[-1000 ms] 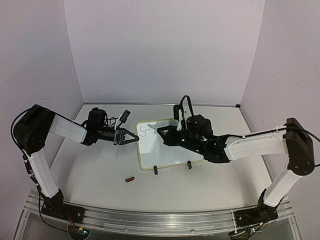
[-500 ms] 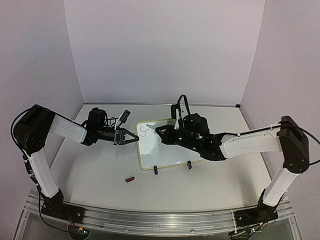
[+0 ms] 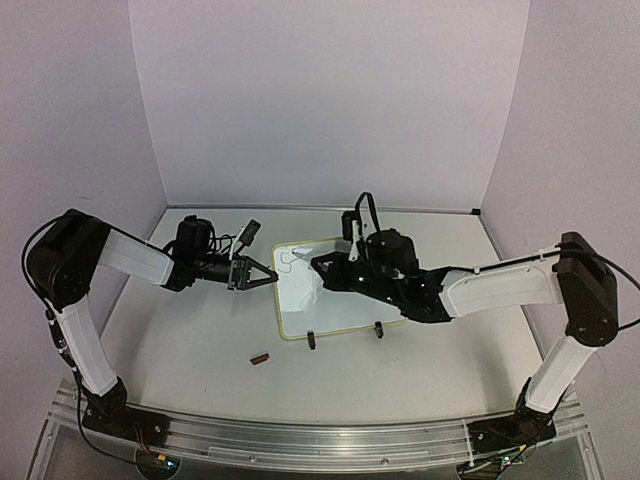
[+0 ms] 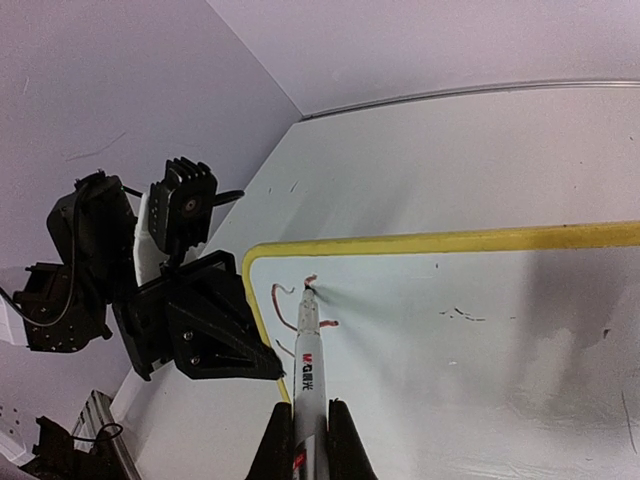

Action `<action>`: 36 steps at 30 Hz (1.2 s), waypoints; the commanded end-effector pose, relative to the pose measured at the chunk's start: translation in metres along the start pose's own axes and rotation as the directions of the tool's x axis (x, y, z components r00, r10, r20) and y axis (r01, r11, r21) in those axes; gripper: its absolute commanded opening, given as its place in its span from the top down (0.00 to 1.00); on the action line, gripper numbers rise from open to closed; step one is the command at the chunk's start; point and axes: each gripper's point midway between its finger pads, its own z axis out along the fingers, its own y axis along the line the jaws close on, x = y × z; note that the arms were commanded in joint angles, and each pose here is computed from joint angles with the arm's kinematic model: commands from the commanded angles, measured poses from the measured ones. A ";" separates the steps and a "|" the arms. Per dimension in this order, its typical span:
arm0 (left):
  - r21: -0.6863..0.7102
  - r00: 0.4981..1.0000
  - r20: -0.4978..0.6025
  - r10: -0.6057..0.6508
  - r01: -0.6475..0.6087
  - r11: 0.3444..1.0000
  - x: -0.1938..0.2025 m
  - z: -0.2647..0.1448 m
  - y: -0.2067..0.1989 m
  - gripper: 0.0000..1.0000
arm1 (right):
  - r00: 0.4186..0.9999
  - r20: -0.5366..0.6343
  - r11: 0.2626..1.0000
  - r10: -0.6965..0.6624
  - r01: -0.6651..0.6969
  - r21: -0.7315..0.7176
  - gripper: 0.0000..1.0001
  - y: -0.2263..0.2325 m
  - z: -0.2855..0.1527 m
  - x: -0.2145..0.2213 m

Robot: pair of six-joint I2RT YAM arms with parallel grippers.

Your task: Write a sentence on the whiteboard

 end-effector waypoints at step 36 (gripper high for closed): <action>-0.001 0.999 -0.013 0.036 -0.036 0.999 0.000 0.001 -0.007 1.00 | 0.997 0.065 0.999 -0.034 0.035 -0.013 1.00 0.021 -0.032 -0.023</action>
